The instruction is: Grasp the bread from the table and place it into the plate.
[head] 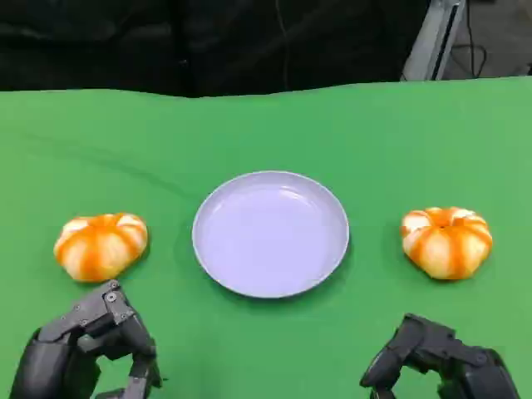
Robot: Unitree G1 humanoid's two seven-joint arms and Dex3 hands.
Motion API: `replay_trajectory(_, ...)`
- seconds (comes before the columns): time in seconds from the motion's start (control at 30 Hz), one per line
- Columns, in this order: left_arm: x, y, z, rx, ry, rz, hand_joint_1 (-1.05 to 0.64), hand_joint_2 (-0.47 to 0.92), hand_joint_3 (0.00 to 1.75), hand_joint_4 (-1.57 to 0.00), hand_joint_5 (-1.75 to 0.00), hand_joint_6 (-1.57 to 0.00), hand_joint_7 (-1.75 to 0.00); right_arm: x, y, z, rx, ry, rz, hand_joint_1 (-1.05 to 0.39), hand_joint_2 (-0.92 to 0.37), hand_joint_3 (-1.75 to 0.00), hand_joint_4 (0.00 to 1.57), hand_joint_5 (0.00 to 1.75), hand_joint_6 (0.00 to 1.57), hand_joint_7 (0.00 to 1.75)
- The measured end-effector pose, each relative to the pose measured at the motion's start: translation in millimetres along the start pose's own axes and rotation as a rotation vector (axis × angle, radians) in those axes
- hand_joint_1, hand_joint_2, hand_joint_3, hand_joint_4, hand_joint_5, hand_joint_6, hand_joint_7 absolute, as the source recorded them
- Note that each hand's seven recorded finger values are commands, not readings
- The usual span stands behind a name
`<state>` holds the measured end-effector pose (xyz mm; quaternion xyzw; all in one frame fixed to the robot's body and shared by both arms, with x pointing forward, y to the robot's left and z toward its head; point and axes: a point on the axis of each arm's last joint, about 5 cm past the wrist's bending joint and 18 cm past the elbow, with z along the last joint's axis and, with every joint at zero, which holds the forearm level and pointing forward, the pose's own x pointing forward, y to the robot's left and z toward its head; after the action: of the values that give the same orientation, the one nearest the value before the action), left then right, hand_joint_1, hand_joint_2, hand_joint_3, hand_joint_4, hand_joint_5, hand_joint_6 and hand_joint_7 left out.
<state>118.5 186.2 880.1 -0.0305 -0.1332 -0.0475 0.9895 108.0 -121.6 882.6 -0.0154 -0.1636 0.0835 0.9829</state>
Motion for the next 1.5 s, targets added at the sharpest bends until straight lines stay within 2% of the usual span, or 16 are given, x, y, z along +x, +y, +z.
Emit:
replay_trajectory(0.97,0,0.5,-1.4,-0.007,0.017,0.008,0.03,0.40,1.39,-0.83,-1.75,-0.76,-1.64,0.7,0.1,0.1,-0.001,-0.003,0.000,-0.07,-0.31,-1.36,0.74,1.61,0.79,1.35)
replay_trajectory(1.0,0,0.5,-1.4,-0.007,0.017,0.008,-0.01,0.47,1.16,-0.70,-1.54,-0.69,-1.38,0.7,0.1,0.1,-0.001,-0.003,0.000,-0.07,-0.30,-1.36,0.74,1.61,0.79,1.35)
replay_trajectory(1.03,1,1.1,-1.4,-0.013,0.024,0.007,-0.04,0.56,0.93,-0.63,-1.39,-0.69,-1.15,0.7,0.1,0.1,-0.001,-0.003,0.000,-0.08,-0.30,-1.37,0.74,1.61,0.80,1.35)
replay_trajectory(1.1,4,7.0,-1.0,-0.024,0.056,-0.016,-0.06,0.62,0.80,-0.60,-1.31,-0.70,-1.02,0.8,0.5,0.1,-0.001,-0.004,-0.003,-0.08,-0.29,-1.38,0.75,1.60,0.80,1.34)
replay_trajectory(1.13,6,10.5,-0.2,-0.021,0.067,-0.024,-0.16,0.67,0.57,-0.45,-1.03,-0.54,-0.72,0.9,0.8,0.2,-0.001,-0.004,-0.004,-0.09,-0.29,-1.37,0.75,1.60,0.80,1.34)
replay_trajectory(1.17,9,13.8,3.1,0.028,0.088,-0.051,-0.23,0.78,0.30,-0.42,-0.75,-0.52,-0.38,0.8,1.2,0.2,-0.001,-0.004,-0.006,-0.10,-0.29,-1.37,0.75,1.60,0.80,1.34)
replay_trajectory(1.2,13,18.4,8.8,0.113,0.112,-0.090,-0.26,0.83,0.19,-0.41,-0.64,-0.53,-0.25,1.0,1.8,0.3,-0.001,-0.005,-0.004,-0.10,-0.29,-1.37,0.75,1.59,0.80,1.34)
replay_trajectory(1.23,16,22.7,15.5,0.203,0.127,-0.124,-0.27,0.86,0.12,-0.41,-0.57,-0.53,-0.16,1.1,2.4,0.4,-0.001,-0.006,-0.003,-0.10,-0.29,-1.37,0.75,1.59,0.80,1.33)
replay_trajectory(1.33,26,27.9,28.7,0.342,0.127,-0.155,-0.28,0.88,0.07,-0.41,-0.52,-0.54,-0.10,1.3,3.6,0.5,-0.002,-0.006,0.001,-0.10,-0.29,-1.37,0.75,1.59,0.80,1.33)
replay_trajectory(1.5,27,26.8,29.6,0.351,0.145,-0.155,-0.28,0.89,0.05,-0.42,-0.50,-0.55,-0.07,1.3,4.7,0.6,-0.004,-0.007,0.005,-0.10,-0.29,-1.36,0.75,1.59,0.80,1.33)
